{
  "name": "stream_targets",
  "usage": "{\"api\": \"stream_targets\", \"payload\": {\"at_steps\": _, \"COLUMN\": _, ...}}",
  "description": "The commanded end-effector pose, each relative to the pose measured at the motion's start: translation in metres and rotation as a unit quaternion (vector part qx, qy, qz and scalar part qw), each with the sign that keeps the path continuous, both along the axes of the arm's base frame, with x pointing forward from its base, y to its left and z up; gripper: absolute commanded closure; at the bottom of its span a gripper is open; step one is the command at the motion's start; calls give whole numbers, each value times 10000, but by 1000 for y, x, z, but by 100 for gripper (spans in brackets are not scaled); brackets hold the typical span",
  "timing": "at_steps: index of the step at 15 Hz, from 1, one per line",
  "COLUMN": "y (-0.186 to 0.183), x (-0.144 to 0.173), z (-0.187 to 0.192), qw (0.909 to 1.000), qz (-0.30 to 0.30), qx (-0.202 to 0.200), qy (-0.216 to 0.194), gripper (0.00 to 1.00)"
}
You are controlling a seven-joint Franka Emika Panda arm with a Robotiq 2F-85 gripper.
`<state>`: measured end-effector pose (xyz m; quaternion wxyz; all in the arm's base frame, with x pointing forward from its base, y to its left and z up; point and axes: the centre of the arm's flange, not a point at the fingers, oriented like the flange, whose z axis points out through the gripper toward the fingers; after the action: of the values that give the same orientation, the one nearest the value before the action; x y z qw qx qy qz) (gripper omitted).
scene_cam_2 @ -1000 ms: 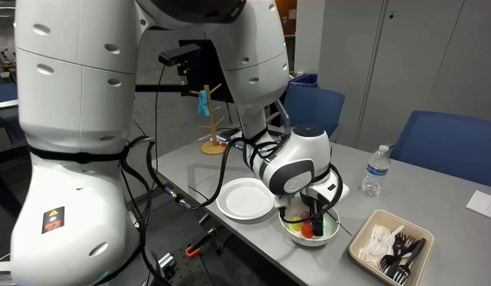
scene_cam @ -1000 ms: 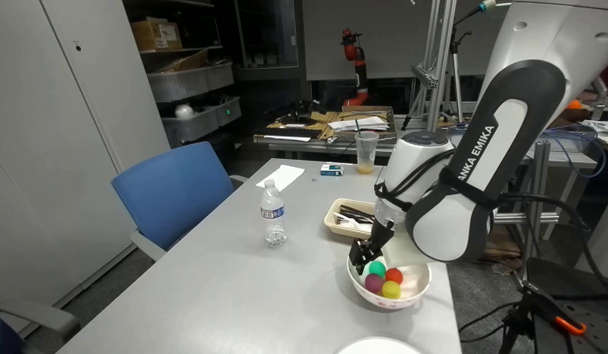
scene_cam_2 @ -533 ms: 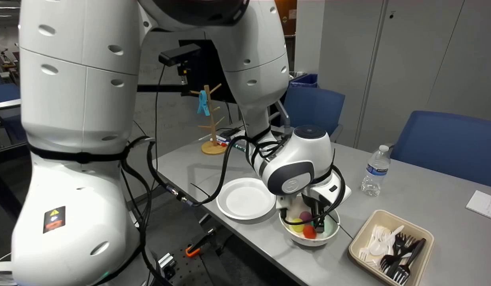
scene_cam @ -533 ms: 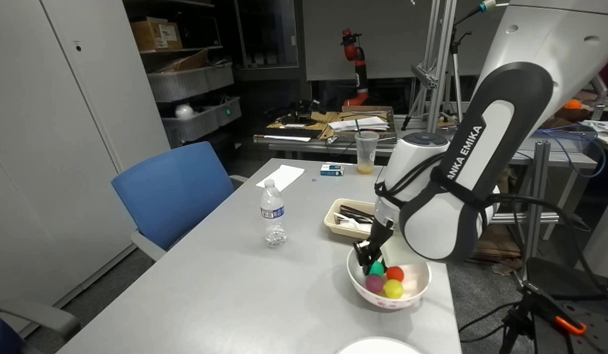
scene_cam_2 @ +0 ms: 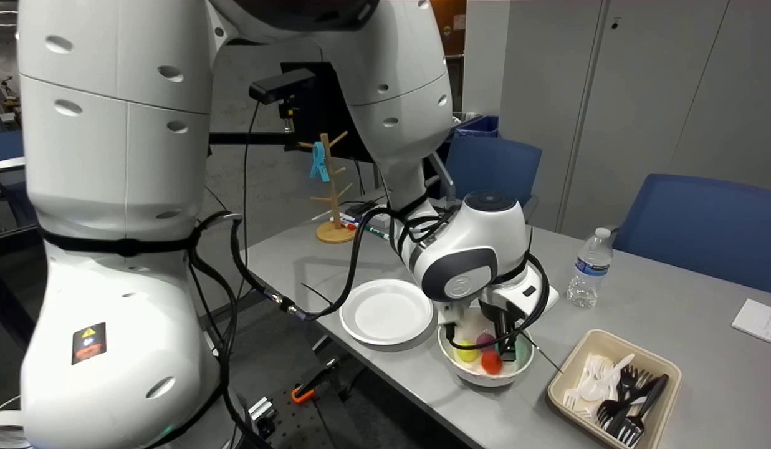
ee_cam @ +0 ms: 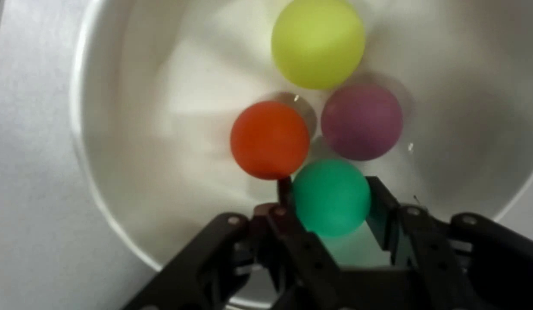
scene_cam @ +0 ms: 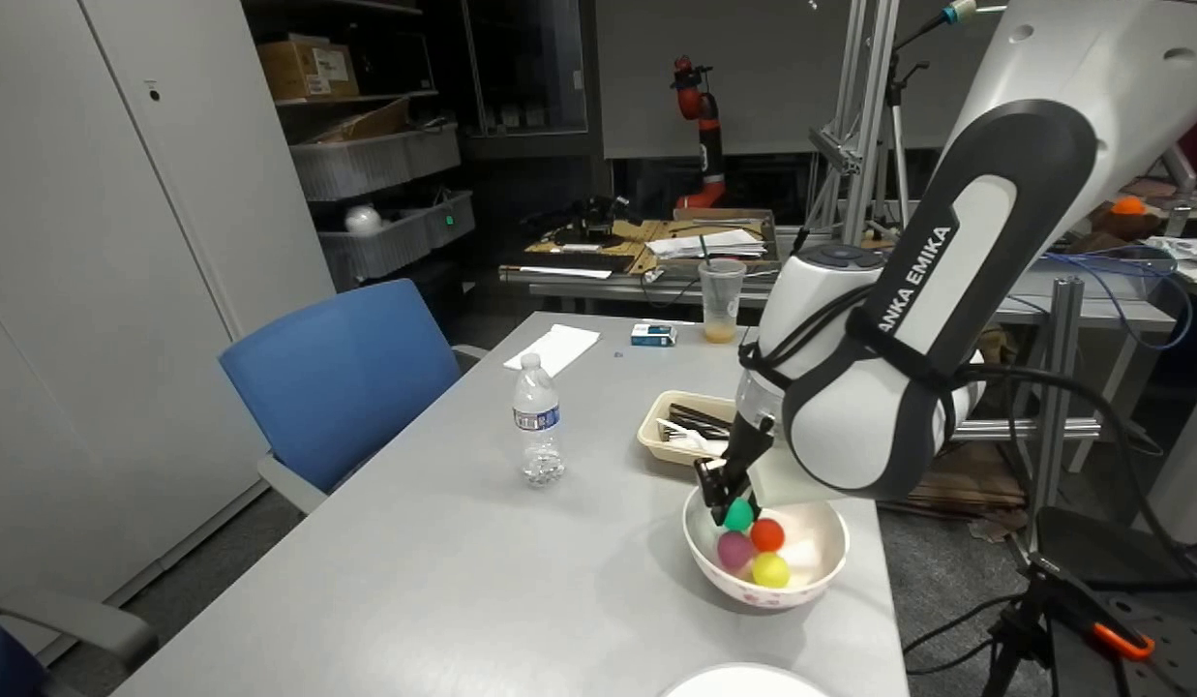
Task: Move the green and purple objects from the bowl to the plate respectively
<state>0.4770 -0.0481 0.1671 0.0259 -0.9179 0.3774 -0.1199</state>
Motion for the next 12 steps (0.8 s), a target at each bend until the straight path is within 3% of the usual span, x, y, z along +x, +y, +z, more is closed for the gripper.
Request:
{"api": "stream_targets", "payload": {"at_steps": 1, "y": 3, "x": -2, "z": 45, "qw": 9996, "qz": 275, "qx": 25, "qy": -6, "gripper": 82}}
{"api": "stream_targets", "payload": {"at_steps": 7, "y": 17, "x": 2, "z": 88, "qw": 9947, "qz": 944, "qx": 402, "qy": 89, "gripper": 82}}
{"api": "stream_targets", "payload": {"at_steps": 12, "y": 36, "x": -2, "z": 106, "qw": 9810, "qz": 1569, "qx": 1103, "qy": 278, "gripper": 82}}
